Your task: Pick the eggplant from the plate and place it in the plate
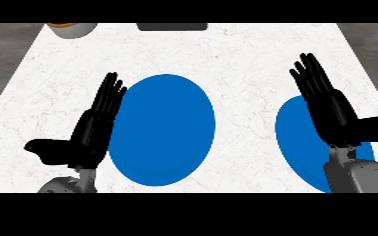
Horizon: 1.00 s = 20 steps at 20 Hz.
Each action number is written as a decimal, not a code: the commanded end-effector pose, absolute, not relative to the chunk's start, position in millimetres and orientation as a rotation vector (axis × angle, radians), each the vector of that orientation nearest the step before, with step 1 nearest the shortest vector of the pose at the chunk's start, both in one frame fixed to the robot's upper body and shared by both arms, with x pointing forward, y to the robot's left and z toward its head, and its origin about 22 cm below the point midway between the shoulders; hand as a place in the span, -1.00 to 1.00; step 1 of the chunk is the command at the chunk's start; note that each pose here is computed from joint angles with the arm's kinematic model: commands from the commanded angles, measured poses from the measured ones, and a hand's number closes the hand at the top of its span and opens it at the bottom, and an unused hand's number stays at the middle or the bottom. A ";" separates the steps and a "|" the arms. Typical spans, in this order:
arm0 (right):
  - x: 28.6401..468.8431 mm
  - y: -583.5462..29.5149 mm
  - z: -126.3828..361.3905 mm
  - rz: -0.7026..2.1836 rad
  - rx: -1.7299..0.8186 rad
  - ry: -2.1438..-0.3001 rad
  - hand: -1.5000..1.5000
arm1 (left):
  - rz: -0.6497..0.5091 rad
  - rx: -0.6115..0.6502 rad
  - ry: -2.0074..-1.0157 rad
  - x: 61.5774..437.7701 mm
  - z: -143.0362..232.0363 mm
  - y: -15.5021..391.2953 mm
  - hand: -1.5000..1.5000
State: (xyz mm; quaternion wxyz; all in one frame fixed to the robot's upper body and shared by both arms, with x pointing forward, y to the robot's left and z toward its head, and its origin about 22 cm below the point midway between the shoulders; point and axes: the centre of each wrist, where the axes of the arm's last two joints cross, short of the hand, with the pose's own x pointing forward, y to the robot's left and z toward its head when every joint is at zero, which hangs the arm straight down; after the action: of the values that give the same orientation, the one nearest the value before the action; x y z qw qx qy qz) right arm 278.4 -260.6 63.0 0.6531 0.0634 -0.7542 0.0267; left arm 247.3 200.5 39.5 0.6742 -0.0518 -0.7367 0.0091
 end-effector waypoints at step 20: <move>295.5 -309.0 6.9 0.089 -0.352 -1.553 -1.00 | -0.215 0.136 -1.735 303.0 89.3 279.9 0.00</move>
State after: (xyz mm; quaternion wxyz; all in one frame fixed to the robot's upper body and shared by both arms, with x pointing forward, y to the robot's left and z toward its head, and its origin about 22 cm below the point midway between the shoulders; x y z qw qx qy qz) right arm 289.5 -291.4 -7.8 0.7201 -0.1394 -0.6763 0.0685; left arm 295.7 275.1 98.2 0.6337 0.0616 -0.7650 -0.0968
